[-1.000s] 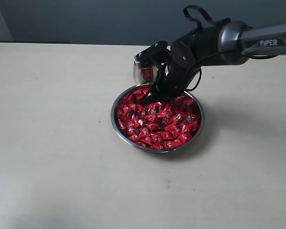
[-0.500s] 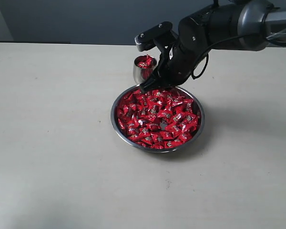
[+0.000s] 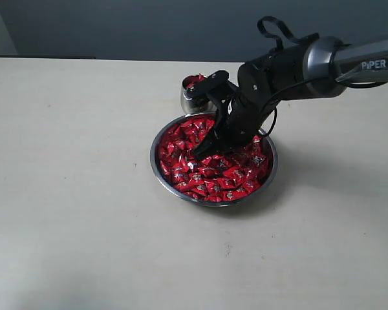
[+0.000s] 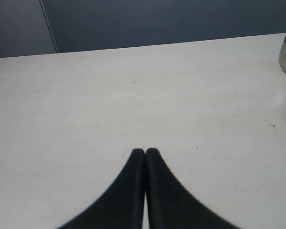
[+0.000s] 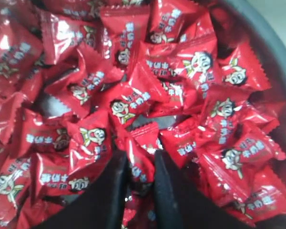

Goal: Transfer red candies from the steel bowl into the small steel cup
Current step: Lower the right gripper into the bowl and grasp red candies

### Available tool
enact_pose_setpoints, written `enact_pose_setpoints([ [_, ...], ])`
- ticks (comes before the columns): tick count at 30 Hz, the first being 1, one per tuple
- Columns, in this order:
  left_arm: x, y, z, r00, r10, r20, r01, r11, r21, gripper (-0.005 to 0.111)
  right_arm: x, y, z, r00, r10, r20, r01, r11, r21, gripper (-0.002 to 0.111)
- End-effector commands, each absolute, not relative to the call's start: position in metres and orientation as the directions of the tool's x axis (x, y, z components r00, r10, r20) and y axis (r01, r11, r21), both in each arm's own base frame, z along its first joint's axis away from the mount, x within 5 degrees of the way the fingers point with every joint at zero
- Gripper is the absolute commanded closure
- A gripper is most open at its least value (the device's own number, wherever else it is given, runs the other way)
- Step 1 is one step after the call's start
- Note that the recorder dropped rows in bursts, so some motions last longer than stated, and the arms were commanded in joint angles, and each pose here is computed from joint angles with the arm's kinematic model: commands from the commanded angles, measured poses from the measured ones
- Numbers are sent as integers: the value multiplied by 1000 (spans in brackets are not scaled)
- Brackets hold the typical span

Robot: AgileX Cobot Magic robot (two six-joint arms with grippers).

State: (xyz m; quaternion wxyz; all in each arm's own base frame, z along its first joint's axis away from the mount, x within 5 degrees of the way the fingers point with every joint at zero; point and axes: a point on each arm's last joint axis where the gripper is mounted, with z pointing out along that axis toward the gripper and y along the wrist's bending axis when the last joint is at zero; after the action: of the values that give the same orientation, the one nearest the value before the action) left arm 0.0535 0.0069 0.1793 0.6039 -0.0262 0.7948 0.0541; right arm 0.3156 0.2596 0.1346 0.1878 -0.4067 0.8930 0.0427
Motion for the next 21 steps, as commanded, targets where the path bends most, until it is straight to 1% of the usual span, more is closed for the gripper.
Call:
enact_pose_setpoints([
  [1,53,7,183,-250,28,-968,-103,993,55,106,320,260,129,-561,-728,-394,-759,642,-105,103],
  [3,53,7,183,-250,28,-968,-103,993,55,106,321,261,128,-553,-729,-403,-761,639,-110,98],
  [6,53,7,183,-250,28,-968,-103,993,55,106,322,261,128,-551,-730,-405,-762,638,-112,84],
  [9,53,7,183,-250,28,-968,-103,993,55,106,322,261,128,-552,-730,-403,-762,637,-112,73],
  [21,53,7,183,-250,28,-968,-103,993,55,106,322,262,129,-536,-734,-418,-768,629,-119,72],
])
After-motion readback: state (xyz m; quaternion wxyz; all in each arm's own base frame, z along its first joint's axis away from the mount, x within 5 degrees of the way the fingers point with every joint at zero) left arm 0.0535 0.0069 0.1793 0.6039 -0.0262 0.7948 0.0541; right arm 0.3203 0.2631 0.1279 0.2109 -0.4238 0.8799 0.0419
